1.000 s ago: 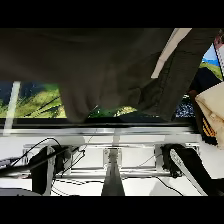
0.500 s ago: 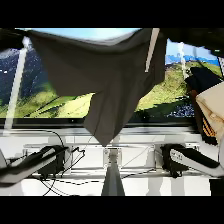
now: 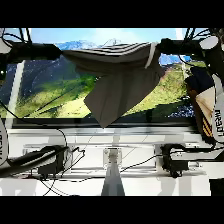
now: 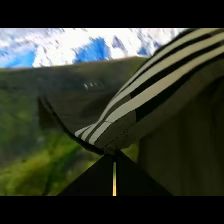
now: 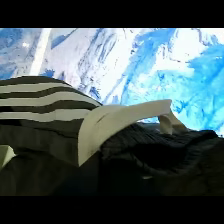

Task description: Fold the clothes and pants, and hang the long-sleeved shirts on hangers.

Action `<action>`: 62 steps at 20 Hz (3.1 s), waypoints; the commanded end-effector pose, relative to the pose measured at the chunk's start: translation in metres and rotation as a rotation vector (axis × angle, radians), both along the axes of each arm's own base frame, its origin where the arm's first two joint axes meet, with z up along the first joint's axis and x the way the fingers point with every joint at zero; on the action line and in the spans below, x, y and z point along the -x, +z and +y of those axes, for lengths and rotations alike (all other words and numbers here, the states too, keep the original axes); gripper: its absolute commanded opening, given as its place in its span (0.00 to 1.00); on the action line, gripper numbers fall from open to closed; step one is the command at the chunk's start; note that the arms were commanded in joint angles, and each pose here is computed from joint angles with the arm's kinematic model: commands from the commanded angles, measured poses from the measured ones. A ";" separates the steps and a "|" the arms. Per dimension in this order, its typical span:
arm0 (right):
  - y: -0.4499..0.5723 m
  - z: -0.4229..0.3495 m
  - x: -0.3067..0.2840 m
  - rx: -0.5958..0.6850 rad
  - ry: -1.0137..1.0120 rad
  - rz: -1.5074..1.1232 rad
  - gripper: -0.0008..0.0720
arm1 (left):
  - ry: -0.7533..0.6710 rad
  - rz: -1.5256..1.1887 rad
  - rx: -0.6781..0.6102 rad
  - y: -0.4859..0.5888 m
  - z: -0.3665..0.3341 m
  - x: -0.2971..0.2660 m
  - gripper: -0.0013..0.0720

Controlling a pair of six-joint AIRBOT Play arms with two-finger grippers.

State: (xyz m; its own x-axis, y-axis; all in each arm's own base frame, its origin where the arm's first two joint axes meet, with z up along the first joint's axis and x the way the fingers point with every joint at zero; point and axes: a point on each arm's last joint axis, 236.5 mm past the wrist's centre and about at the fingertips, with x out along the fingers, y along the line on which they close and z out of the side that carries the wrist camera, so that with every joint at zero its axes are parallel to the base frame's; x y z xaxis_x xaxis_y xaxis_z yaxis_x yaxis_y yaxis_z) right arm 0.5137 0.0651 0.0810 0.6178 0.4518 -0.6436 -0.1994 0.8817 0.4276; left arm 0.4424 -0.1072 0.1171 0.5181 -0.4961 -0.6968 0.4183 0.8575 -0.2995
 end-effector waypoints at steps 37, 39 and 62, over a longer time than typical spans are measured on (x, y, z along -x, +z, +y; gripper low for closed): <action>-0.065 -0.149 0.120 0.300 0.033 0.517 0.92 | 0.001 0.697 0.151 -0.238 -0.179 0.164 0.64; -0.063 -0.152 0.104 0.306 0.000 0.451 0.84 | -0.041 0.593 0.138 -0.233 -0.182 0.148 0.04; -0.189 0.074 0.121 -0.100 0.194 0.443 0.50 | 0.005 0.481 -0.202 -0.172 0.024 0.109 0.03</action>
State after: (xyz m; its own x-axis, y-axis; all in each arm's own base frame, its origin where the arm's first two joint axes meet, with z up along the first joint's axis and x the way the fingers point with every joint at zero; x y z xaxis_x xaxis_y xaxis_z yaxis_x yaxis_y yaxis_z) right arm 0.3828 0.1070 -0.1114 0.1726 0.6112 -0.7724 -0.0434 0.7881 0.6140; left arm 0.3341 -0.0826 -0.0535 0.1247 -0.3261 -0.9371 0.2705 0.9199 -0.2841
